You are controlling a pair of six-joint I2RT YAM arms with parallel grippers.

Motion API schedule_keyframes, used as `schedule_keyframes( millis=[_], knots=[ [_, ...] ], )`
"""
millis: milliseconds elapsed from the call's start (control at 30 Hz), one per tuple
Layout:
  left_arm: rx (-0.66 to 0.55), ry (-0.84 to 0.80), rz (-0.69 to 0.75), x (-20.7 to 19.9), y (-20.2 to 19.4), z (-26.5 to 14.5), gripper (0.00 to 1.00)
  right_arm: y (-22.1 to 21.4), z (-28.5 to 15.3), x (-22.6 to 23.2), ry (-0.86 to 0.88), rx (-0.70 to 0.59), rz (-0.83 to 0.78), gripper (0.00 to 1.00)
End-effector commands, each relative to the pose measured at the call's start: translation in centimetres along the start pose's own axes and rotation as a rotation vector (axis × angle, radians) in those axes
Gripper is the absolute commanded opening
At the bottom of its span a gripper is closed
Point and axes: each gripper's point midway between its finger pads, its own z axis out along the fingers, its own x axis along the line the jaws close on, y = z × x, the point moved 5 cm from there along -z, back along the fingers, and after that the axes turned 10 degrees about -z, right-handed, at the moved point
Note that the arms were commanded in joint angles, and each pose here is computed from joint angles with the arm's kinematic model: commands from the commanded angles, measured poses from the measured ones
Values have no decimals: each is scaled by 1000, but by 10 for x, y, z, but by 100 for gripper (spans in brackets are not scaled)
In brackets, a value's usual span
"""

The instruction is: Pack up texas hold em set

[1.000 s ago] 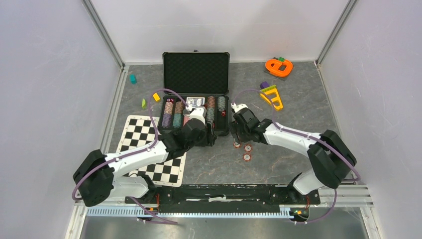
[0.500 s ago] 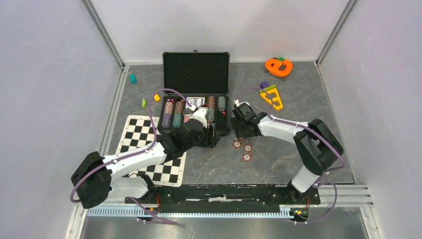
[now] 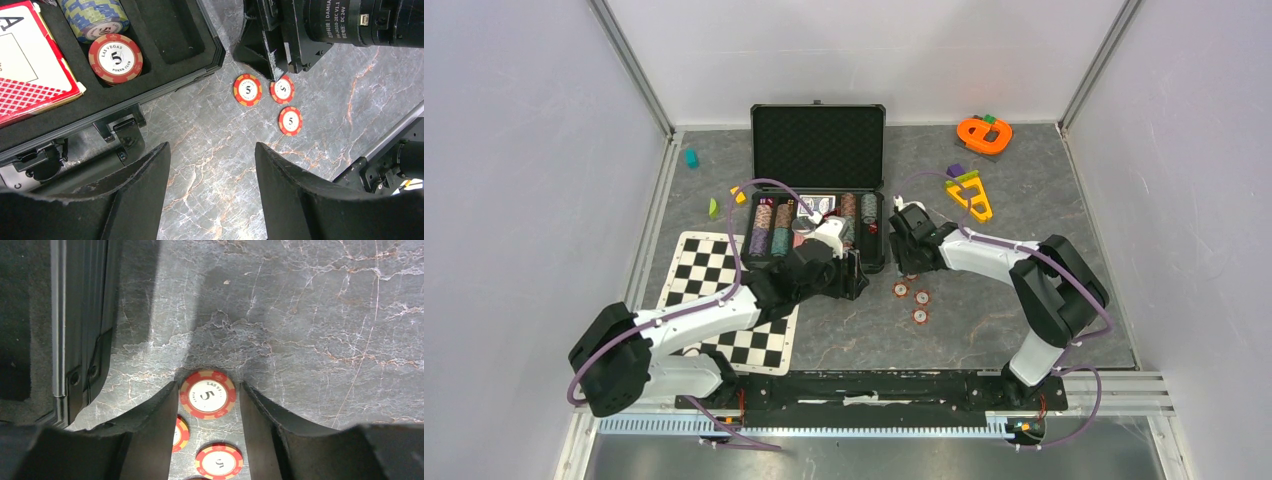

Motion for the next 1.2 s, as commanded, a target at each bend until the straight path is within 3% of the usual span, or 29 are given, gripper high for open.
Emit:
schedule_keyframes(
  millis=[0,233,500,600,767,1167],
  knots=[
    [-28,-63,33,-14,11,2,69,-11,7,-3,1,45,39,52],
    [-14,-65,40,-18,13,6,70,-9,0,-5,35,25,64,48],
    [-20,-65,32,-20,16,6,70,7,-24,-6,57,-36,57,51],
    [-21,-66,32,-21,17,7,70,7,-27,-7,54,-34,50,58],
    [-16,-67,32,-22,18,9,71,-1,-19,-7,51,2,33,79],
    [-12,-55,35,-20,15,11,71,-15,-2,-11,-17,99,45,64]
  ],
)
